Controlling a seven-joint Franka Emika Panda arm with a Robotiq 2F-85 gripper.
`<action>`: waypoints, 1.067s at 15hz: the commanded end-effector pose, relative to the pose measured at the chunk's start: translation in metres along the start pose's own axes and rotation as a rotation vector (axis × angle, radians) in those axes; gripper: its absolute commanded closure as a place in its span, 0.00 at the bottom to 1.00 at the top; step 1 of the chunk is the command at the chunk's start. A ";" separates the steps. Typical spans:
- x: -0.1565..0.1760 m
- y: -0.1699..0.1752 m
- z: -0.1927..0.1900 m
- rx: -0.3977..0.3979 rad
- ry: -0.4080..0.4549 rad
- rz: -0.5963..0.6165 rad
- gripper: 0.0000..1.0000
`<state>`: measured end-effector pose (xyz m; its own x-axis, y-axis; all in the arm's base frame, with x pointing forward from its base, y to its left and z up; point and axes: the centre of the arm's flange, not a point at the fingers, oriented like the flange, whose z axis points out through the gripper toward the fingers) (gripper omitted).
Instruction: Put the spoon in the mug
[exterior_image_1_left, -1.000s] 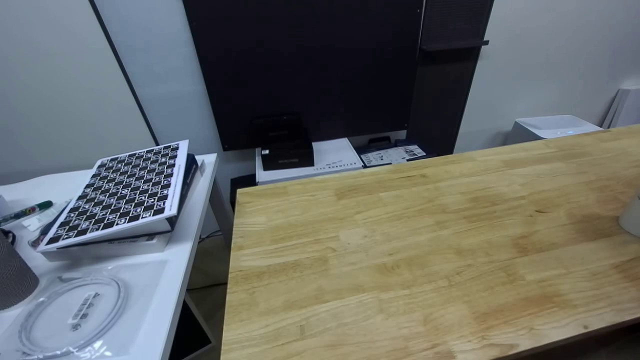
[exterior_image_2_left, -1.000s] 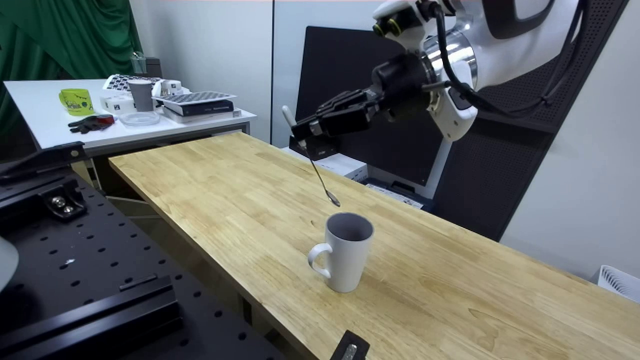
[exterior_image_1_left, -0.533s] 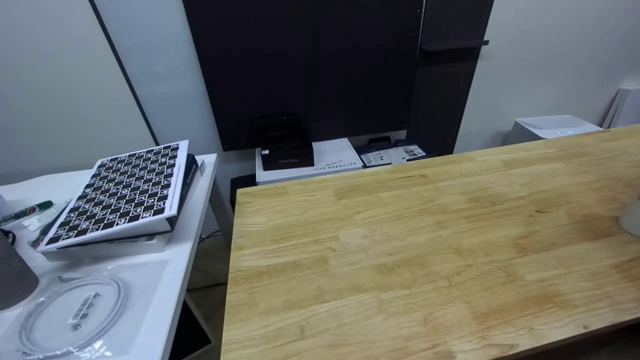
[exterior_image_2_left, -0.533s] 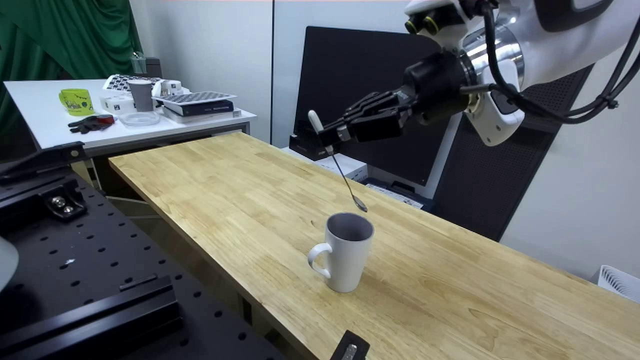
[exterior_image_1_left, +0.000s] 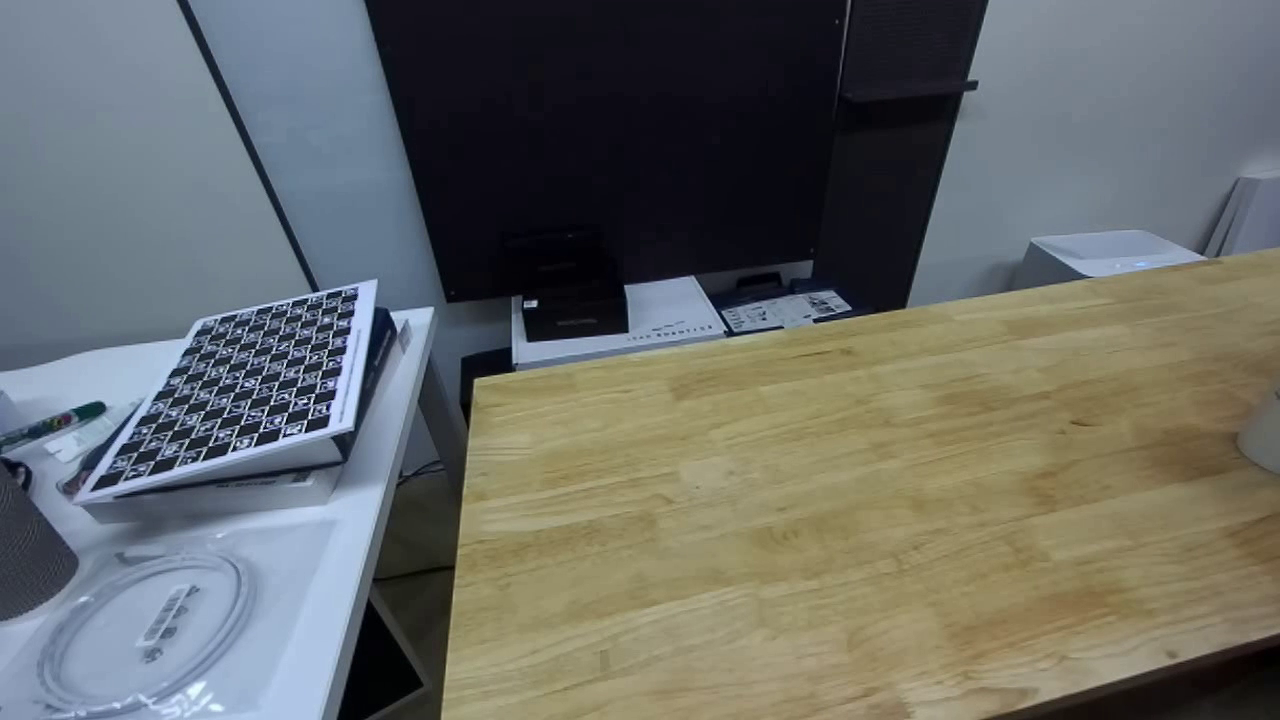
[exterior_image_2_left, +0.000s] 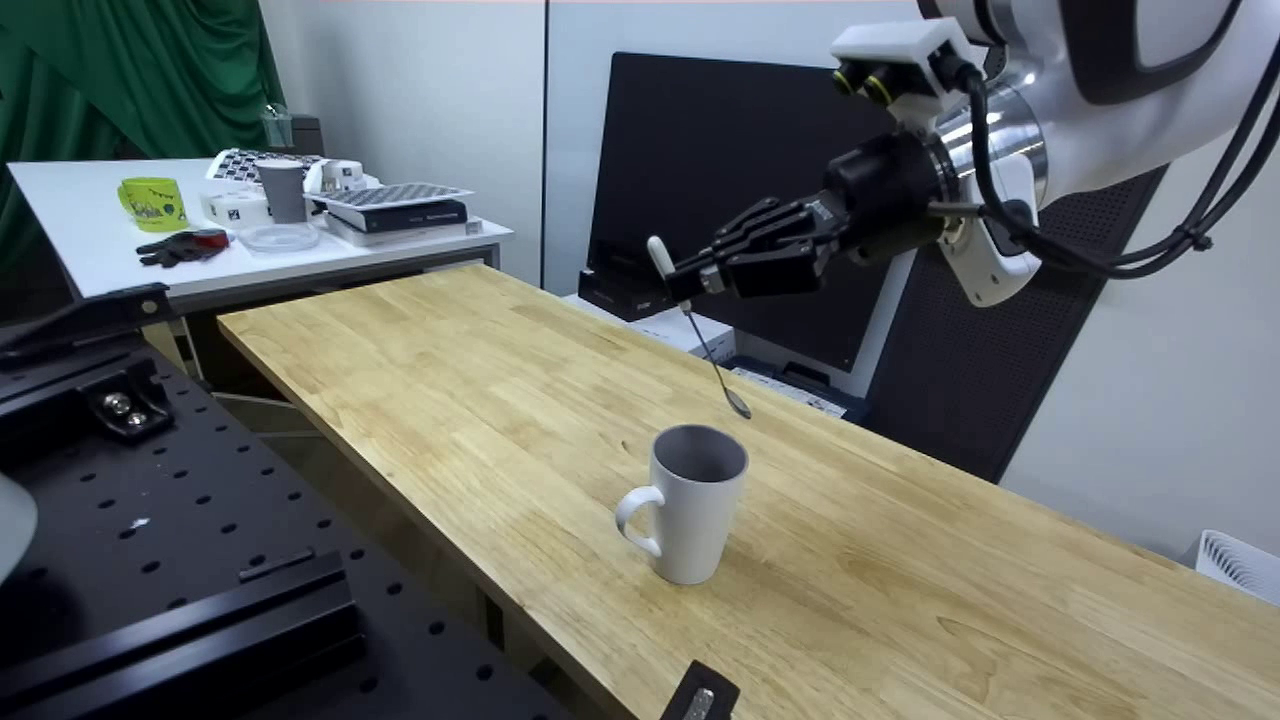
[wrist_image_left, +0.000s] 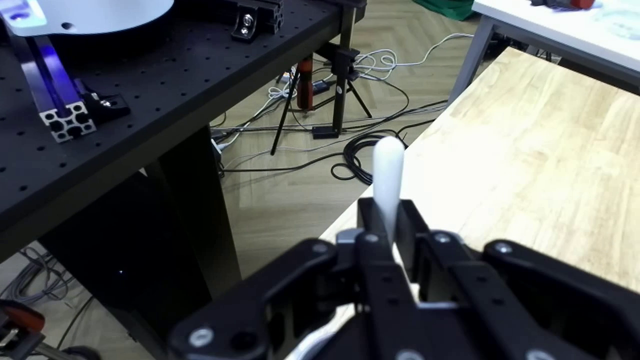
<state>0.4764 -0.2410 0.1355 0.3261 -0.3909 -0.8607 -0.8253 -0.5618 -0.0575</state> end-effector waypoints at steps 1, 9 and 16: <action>0.029 -0.011 -0.006 0.031 -0.051 -0.006 0.97; 0.042 -0.014 0.009 0.040 -0.109 0.008 0.97; 0.060 -0.005 0.018 0.048 -0.154 0.028 0.97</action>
<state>0.4777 -0.2290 0.1014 0.2725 -0.3231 -0.9063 -0.8388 -0.5412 -0.0593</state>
